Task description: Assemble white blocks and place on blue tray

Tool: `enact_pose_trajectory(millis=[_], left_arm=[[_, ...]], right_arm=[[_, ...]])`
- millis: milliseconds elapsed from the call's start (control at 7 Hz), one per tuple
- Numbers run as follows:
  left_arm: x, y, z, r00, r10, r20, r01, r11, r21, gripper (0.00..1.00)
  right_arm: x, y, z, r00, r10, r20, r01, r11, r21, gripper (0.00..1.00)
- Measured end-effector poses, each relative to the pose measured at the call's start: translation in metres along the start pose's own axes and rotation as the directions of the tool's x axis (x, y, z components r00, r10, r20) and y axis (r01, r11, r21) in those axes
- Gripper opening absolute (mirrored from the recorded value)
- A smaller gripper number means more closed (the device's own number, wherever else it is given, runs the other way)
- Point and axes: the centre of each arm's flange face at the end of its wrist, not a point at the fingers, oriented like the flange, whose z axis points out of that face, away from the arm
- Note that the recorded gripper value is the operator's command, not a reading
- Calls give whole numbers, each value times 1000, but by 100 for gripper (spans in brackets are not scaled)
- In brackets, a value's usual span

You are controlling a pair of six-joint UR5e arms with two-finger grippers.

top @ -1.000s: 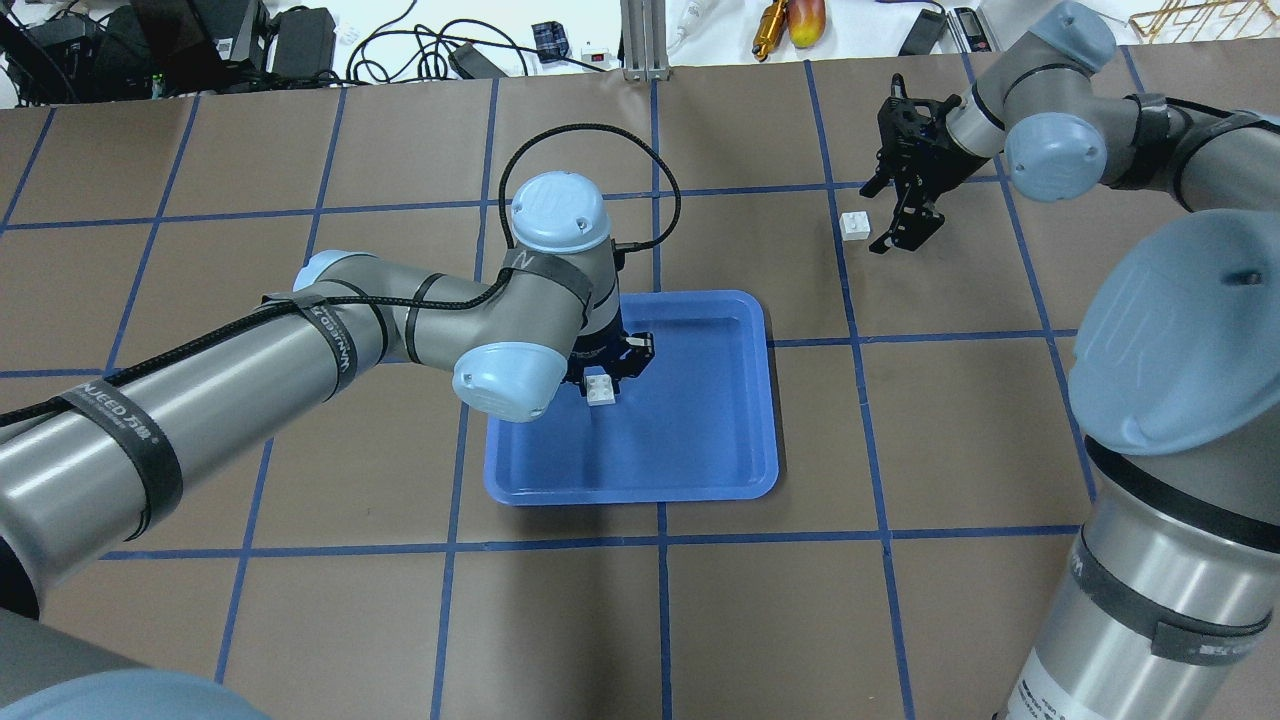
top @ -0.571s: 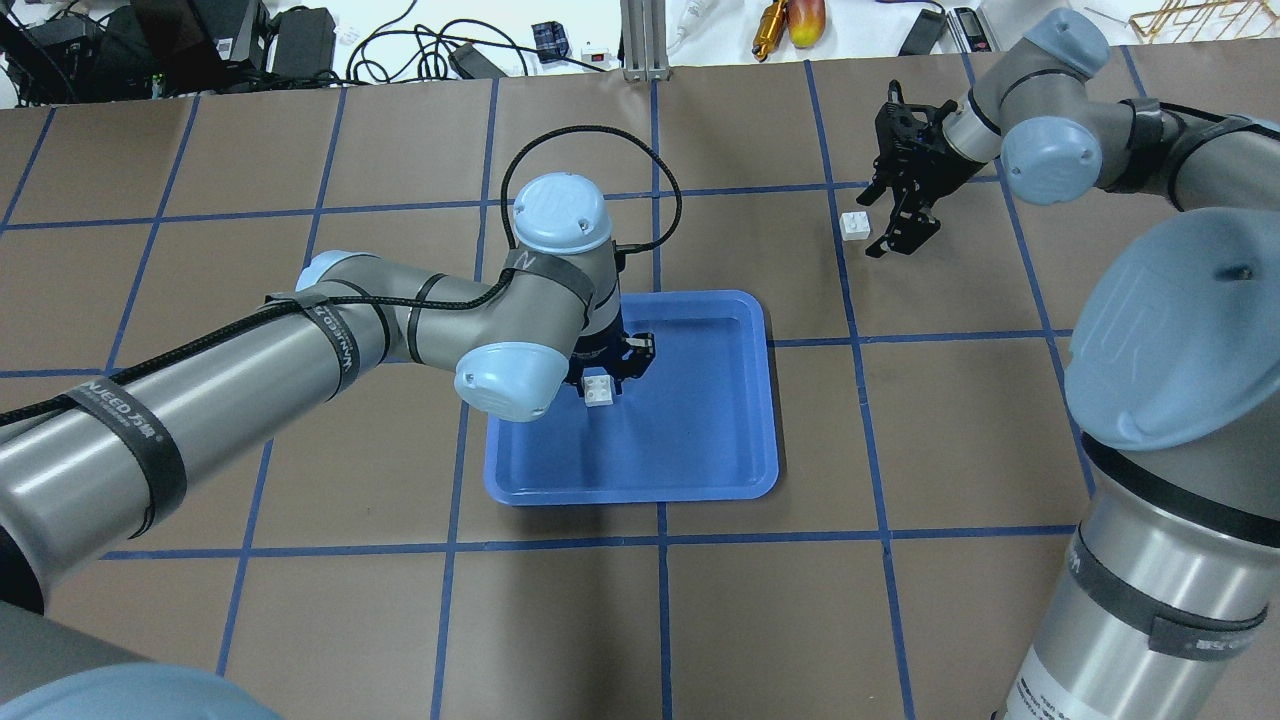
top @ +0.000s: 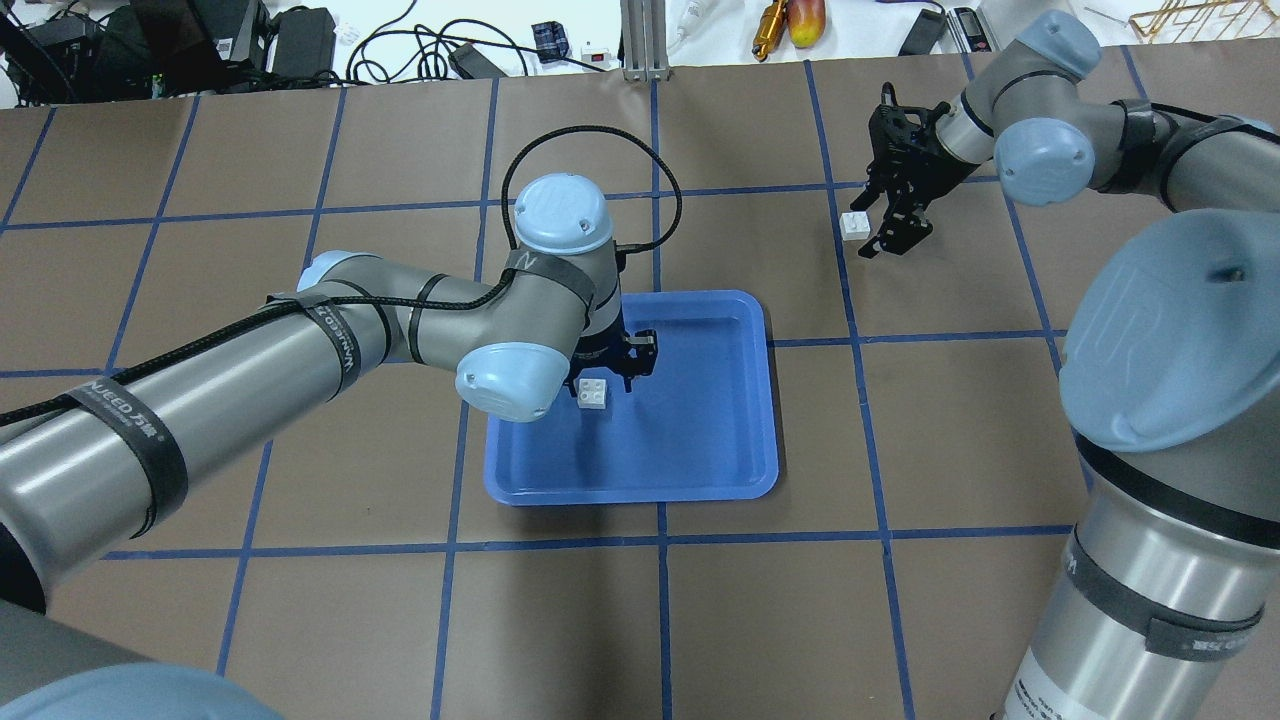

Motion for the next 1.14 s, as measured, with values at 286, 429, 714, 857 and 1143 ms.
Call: enact_pose_trajectory(millis=[286, 429, 714, 857, 1143], left_arm=[[-20, -13, -19, 999, 53, -7, -52, 998, 26, 43], [-39, -21, -25, 997, 80, -6, -80, 996, 26, 15], [-71, -19, -15, 990, 140, -2, -140, 990, -10, 0], [-77, -14, -8, 989, 148, -6, -149, 989, -24, 0], [-69, -11, -2, 989, 129, -72, -132, 991, -38, 0]], right_arm=[[0, 0, 0, 1000, 1, 0, -1, 1000, 0, 69], [0, 0, -1, 1000, 1, -1, -1, 1000, 0, 59], [-1, 0, 0, 1000, 2, 1, -2, 1000, 0, 16], [-1, 0, -1, 1000, 4, 6, -4, 1000, -1, 0], [-5, -2, -5, 1000, 11, 24, -11, 1000, -6, 0]])
